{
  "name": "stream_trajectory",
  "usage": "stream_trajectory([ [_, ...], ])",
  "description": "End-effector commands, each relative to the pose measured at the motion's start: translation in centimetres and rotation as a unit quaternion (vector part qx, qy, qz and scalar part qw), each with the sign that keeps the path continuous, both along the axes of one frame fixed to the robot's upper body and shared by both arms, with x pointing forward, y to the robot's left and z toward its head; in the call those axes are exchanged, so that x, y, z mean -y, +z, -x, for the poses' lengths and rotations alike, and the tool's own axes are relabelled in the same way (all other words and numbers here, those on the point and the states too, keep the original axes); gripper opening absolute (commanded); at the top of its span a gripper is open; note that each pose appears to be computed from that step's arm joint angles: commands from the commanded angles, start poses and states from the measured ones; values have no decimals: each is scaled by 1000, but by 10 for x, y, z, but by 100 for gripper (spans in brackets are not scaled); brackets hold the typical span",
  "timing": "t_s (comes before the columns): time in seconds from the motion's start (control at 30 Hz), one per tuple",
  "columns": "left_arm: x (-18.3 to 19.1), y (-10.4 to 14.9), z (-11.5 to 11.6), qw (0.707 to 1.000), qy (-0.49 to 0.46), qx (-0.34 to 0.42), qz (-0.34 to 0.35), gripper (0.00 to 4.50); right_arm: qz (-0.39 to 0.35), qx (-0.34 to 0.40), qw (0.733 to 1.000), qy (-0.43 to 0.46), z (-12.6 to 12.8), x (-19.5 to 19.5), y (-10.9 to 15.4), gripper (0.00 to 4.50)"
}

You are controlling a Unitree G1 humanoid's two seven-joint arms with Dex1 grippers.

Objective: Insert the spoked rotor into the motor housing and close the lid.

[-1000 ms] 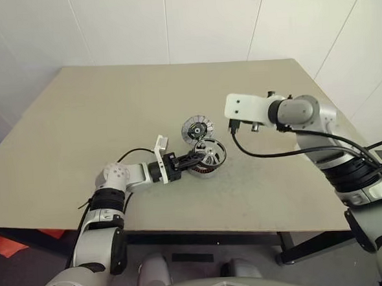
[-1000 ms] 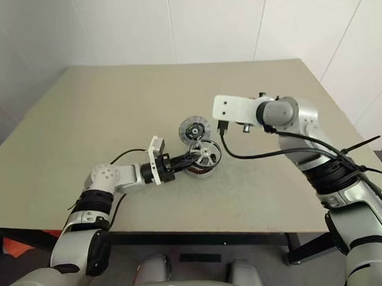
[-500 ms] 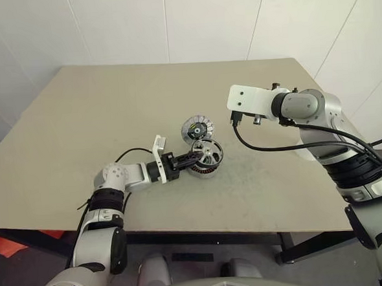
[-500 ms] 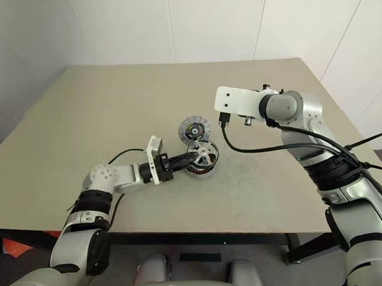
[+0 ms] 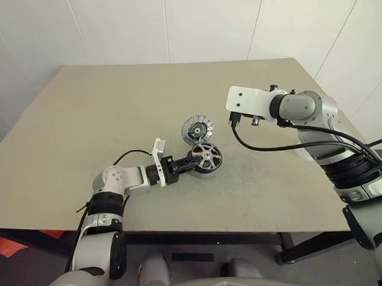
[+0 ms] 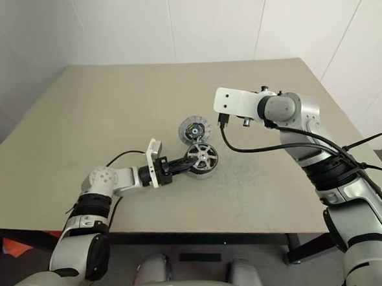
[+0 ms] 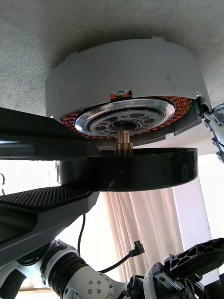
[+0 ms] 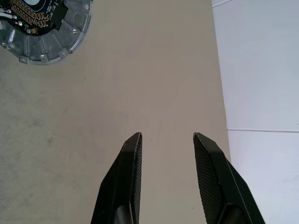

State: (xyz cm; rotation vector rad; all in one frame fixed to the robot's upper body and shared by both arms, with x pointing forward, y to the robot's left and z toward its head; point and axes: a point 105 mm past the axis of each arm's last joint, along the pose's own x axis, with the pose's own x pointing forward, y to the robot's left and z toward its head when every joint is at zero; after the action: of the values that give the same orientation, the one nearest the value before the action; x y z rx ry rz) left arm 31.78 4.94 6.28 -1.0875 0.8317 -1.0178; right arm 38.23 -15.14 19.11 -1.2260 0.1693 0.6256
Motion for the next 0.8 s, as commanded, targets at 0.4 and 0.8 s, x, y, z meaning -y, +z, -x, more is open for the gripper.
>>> stream_trajectory([
  [0.4, -17, 25, -17, 998, 42, 37, 27, 227, -7, 28, 1000, 1, -1, 0, 15, 194],
  [0.8, -42, 47, -17, 993, 77, 73, 43, 227, -12, 8, 1000, 19, 2, -6, 7, 194],
])
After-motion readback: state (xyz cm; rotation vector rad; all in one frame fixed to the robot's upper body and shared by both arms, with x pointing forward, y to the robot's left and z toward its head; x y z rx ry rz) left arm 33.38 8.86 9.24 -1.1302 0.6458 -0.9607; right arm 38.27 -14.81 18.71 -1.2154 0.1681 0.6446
